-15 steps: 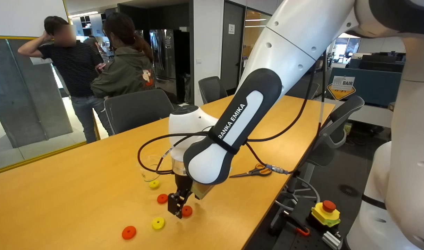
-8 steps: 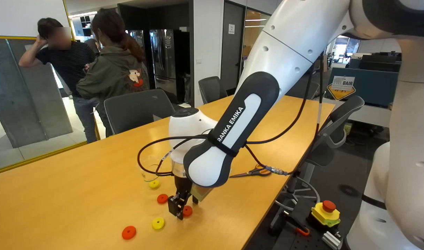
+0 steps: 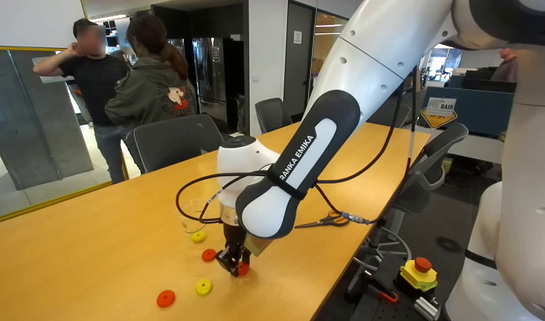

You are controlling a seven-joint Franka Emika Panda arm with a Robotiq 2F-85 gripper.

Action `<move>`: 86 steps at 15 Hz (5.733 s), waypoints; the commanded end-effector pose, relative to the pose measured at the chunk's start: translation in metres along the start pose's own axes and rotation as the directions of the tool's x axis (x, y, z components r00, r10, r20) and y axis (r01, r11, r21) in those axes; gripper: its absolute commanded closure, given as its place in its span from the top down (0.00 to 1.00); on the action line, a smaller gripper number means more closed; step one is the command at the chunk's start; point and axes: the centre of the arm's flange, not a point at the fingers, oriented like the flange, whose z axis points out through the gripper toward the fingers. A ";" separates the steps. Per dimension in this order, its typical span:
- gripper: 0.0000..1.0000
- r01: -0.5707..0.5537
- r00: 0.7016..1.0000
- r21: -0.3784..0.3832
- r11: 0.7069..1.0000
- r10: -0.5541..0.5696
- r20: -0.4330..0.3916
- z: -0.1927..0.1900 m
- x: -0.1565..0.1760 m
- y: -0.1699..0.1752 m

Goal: Put the orange rings inside the white cup, place the yellow rings inside the clear cup

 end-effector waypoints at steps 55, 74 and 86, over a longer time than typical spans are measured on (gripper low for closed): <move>1.00 -0.028 0.999 -0.060 0.998 0.026 -0.040 -0.063 0.041 -0.021; 1.00 -0.115 0.993 0.013 0.993 0.115 -0.007 -0.009 0.098 -0.014; 1.00 -0.124 0.992 0.024 0.992 0.124 -0.015 0.004 0.101 -0.016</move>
